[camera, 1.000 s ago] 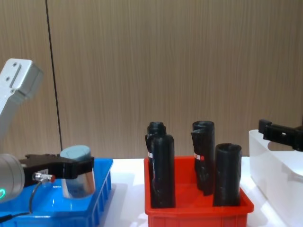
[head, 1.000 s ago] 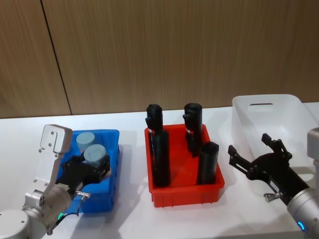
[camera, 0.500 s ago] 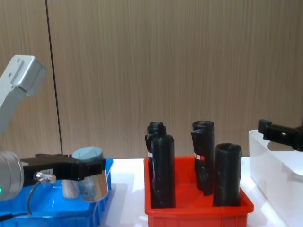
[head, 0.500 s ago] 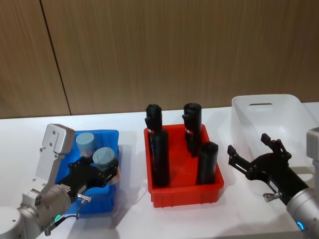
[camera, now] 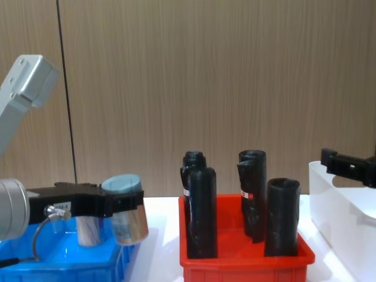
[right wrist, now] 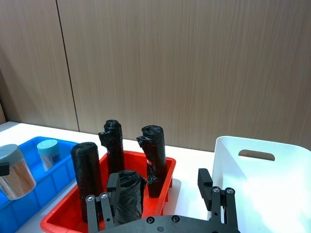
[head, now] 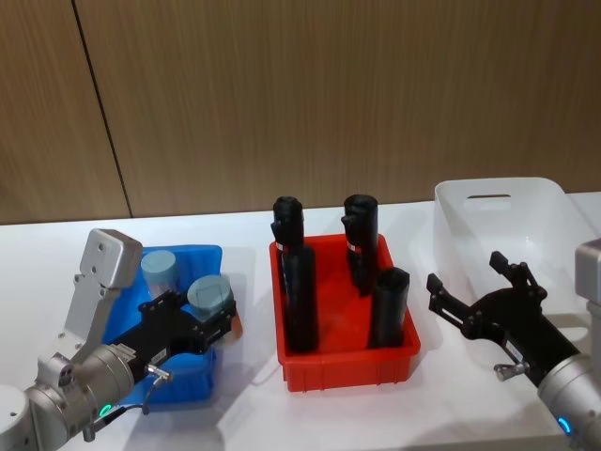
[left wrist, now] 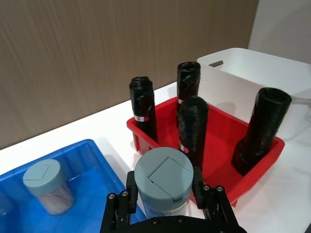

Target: Pick the cotton swabs from the blue box and place them into the white box.

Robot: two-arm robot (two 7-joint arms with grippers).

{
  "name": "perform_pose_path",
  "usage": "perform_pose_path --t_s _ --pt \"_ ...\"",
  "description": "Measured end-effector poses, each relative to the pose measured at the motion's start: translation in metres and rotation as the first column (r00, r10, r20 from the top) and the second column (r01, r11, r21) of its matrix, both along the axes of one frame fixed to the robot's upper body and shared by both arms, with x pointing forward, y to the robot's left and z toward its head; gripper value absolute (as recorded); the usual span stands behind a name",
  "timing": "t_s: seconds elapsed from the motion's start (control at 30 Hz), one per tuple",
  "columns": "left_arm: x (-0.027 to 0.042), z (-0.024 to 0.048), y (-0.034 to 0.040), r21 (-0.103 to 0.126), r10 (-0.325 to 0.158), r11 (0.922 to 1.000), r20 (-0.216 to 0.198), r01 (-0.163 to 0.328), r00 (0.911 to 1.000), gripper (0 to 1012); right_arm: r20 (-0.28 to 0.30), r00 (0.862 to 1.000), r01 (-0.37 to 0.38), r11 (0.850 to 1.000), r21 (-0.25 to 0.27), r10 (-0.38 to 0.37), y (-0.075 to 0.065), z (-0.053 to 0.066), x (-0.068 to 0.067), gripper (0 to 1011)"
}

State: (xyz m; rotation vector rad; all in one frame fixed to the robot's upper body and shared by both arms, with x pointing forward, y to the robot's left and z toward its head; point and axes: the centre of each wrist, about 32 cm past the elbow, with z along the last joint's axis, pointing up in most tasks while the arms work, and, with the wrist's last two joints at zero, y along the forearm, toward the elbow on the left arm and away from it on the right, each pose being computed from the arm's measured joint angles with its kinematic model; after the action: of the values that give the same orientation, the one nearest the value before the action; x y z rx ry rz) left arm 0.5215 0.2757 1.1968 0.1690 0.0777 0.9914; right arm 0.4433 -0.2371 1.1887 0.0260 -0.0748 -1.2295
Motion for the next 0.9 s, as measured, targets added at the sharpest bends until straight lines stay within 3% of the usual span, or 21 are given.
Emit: perform_pose_path --t_s 0.17,0.43,0.67,0.9 --pt "0.0007 0.0012 0.0007 -0.011 -0.038 0.9992 0.007 0.038 0.9992 660 0.000 1.000 0.000 1.000 0.000 0.000 0.000 0.000 0.000 1002" --pt "0.0046 -0.0020 0.0042 -0.048 -0.105 0.9932 0.015 0.106 0.9943 660 0.000 1.000 0.000 1.000 0.000 0.000 0.000 0.000 0.000 1002" --pt "0.0107 -0.0080 0.0079 -0.082 -0.161 0.9833 0.025 0.162 0.9867 660 0.000 1.000 0.000 1.000 0.000 0.000 0.000 0.000 0.000 1002" --pt "0.0176 -0.0114 0.0092 -0.100 -0.216 0.9705 0.045 0.220 0.9754 660 0.000 1.000 0.000 1.000 0.000 0.000 0.000 0.000 0.000 1002"
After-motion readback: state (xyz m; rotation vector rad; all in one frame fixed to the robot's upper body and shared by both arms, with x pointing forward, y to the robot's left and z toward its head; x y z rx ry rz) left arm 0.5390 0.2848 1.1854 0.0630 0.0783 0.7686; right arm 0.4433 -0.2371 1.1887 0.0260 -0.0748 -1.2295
